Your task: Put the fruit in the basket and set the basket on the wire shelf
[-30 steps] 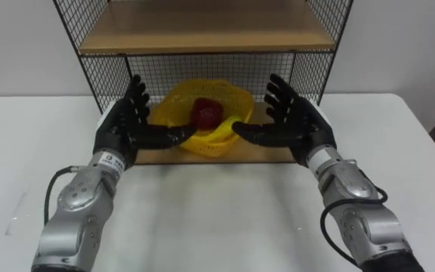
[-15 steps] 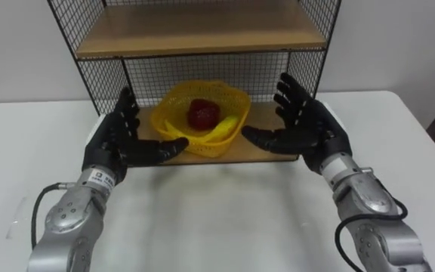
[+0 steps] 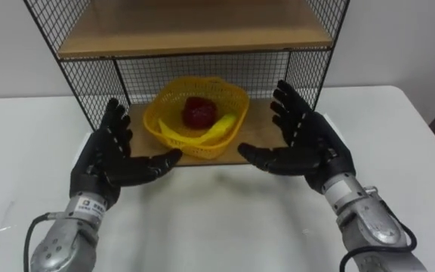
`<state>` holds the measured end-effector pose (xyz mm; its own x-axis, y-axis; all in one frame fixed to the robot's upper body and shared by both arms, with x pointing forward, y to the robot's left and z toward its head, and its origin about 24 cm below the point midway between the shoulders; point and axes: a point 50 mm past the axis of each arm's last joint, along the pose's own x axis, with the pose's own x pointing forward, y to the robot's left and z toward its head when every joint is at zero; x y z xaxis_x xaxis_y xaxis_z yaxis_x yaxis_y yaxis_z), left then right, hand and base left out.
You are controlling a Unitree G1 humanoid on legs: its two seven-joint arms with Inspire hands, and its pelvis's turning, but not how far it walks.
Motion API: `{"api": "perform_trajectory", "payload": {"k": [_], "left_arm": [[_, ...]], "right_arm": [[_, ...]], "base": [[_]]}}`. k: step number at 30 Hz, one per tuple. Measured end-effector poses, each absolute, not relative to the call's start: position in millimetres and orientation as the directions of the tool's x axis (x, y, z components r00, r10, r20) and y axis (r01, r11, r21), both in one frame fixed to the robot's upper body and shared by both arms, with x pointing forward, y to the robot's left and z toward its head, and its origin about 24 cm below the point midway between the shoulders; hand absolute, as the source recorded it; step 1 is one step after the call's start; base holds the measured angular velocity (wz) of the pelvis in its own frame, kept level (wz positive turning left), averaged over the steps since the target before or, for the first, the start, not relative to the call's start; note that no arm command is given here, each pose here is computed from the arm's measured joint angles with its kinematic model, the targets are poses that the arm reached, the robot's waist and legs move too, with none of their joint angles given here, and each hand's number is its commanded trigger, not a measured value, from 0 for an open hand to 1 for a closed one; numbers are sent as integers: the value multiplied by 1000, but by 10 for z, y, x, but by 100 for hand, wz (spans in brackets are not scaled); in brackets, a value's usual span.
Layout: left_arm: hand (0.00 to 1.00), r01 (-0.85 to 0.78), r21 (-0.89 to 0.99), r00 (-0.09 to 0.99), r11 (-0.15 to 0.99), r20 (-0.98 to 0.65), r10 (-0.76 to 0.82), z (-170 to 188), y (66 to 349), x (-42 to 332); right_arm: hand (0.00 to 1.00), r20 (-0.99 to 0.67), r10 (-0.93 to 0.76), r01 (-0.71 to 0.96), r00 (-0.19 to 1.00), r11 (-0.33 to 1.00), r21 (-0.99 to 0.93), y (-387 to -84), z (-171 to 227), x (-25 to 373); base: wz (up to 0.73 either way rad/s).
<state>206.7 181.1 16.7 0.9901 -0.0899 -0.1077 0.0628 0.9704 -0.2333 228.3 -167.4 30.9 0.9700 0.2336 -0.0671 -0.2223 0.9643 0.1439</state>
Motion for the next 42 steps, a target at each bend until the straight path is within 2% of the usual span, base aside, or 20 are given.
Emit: {"api": "perform_trajectory", "payload": {"k": [4,8,13,23,32,38,42], "left_arm": [[0,119,-250,982,961,-115,-151,102,1654,1934],[0,133,-259,979,957,-117,-168,70,1604,1868],[0,141,-315,978,939,-105,-182,68,1563,1848],[0,95,-312,989,945,-82,-126,99,1694,1752],[0,-44,-263,996,964,-90,21,117,1918,1531],[0,-248,-233,969,940,-47,244,225,2146,1443],[0,-423,-244,900,873,-1,436,303,2370,1381]], "right_arm": [[0,-71,249,-237,966,961,139,-1626,239,2179],[0,-71,271,-258,960,955,145,-1592,198,2107],[0,-86,286,-282,954,958,62,-1586,172,2064],[0,-95,262,-265,960,964,-20,-1723,178,1833],[0,-91,80,-93,993,984,-149,-1966,187,1698],[0,-2,-117,114,993,975,-190,-2153,323,1572],[0,85,-270,282,959,938,-202,-2323,438,1529]], "base": [[1],[-2],[-3],[-2],[0],[0],[0]]}}
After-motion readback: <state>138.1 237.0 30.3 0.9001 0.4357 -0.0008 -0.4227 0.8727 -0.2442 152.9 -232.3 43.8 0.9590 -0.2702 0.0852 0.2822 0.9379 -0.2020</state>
